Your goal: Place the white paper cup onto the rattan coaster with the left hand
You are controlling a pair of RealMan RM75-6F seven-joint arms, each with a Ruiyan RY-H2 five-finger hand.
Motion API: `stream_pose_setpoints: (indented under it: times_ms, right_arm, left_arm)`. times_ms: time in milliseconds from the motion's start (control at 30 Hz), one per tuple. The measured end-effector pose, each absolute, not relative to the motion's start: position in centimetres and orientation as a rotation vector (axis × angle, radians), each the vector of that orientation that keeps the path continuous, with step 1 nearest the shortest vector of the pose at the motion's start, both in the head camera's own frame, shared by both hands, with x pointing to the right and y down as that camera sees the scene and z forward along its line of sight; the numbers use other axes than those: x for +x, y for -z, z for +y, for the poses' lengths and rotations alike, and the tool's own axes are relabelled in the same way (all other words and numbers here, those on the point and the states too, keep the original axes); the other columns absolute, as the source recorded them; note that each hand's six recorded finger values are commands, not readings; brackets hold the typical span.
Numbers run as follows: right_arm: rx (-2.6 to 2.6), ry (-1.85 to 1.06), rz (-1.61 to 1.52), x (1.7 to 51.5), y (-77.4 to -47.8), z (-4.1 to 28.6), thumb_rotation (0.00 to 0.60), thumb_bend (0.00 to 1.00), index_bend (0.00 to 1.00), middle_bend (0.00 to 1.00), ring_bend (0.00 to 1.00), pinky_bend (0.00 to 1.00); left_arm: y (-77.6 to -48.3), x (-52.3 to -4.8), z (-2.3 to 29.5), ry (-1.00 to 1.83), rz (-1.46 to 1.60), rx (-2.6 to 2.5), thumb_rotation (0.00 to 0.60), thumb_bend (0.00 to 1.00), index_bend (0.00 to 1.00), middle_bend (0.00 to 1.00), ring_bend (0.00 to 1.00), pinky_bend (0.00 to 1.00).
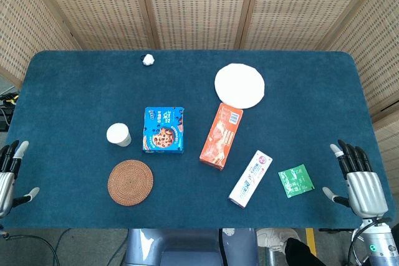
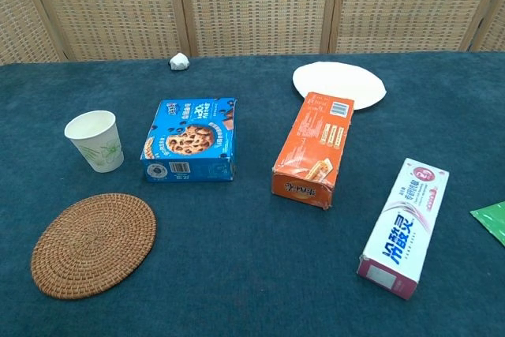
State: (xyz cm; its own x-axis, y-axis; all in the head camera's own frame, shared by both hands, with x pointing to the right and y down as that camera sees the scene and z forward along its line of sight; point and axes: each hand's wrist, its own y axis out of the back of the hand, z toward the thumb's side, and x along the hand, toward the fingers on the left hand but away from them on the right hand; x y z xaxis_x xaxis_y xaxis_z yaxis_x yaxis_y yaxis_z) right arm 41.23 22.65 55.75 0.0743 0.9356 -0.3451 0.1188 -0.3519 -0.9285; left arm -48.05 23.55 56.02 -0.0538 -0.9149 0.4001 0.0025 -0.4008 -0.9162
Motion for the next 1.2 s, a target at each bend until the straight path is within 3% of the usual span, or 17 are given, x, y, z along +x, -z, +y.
stream_pose_setpoints:
  times_ms: [500, 833, 1200]
  right_arm:
    - [-1.594, -1.37, -1.093, 41.6, -55.7, 22.6, 0.6, 0.13, 0.0, 0.0, 0.0, 0.0]
    - [-1.602, -1.365, -1.098, 41.7, -55.7, 22.6, 0.6, 0.13, 0.01, 0.0, 0.0, 0.0]
    - [-1.622, -1.374, -1.097, 41.7, -56.1, 22.6, 0.6, 0.13, 0.02, 0.0, 0.0, 0.0]
  left_arm:
    - [-56.4, -46.9, 22.0, 1.525, 0.963, -1.506, 0.6, 0.16, 0.0, 0.0, 0.0, 0.0]
    - [-56.9, -45.1, 16.3, 1.472, 0.872, -1.59, 0.6, 0.17, 0.0, 0.0, 0.0, 0.0]
    - [-61.0, -41.0, 9.5, 1.535, 0.708, -1.694, 0.6, 0.18, 0.0, 0.0, 0.0, 0.0]
